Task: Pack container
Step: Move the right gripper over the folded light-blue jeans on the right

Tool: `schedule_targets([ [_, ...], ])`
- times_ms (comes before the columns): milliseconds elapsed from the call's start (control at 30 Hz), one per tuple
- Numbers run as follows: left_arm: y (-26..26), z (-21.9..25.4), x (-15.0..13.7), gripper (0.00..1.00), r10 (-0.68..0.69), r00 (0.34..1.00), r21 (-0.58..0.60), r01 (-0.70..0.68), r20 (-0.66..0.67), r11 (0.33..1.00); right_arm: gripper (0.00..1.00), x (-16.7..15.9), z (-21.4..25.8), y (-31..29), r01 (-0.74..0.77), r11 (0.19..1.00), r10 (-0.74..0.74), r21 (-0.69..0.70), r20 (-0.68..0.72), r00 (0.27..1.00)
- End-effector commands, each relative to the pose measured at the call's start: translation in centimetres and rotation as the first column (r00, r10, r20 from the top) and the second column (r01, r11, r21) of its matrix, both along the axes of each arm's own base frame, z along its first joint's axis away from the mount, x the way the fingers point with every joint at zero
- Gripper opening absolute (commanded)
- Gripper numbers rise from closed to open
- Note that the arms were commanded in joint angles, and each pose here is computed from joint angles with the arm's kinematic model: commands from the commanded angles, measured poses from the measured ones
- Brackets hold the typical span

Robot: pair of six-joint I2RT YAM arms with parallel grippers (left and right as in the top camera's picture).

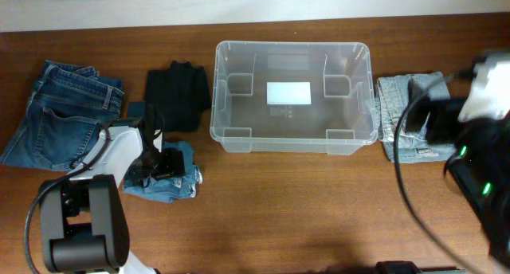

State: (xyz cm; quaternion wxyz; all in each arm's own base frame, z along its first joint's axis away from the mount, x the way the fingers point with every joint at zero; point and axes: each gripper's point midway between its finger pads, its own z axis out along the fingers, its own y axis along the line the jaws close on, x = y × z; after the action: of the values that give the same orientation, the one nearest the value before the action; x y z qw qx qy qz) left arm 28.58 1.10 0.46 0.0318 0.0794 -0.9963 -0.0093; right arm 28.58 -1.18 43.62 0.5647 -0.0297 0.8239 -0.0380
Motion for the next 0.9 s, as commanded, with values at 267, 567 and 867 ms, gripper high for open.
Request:
schedule_targets([
  [267, 0.0, -0.6, -0.2, 0.99, -0.016, 1.0, 0.005, 0.017, -0.023, 1.0, 0.98, 5.8, -2.9, -10.9, 0.002, 0.949, 0.034, 0.316, -0.107, 0.994],
  [567, 0.0, -0.6, -0.2, 0.99, -0.016, 1.0, 0.005, 0.017, -0.023, 1.0, 0.98, 8.7, -11.8, -18.5, 0.183, 0.87, -0.041, 0.457, -0.303, 0.952],
  [867, 0.0, -0.6, -0.2, 0.99, -0.016, 1.0, 0.005, 0.017, -0.023, 1.0, 0.98, 11.0, -22.6, -20.8, 0.297, 0.772, 0.031, 0.562, -0.5, 0.865],
])
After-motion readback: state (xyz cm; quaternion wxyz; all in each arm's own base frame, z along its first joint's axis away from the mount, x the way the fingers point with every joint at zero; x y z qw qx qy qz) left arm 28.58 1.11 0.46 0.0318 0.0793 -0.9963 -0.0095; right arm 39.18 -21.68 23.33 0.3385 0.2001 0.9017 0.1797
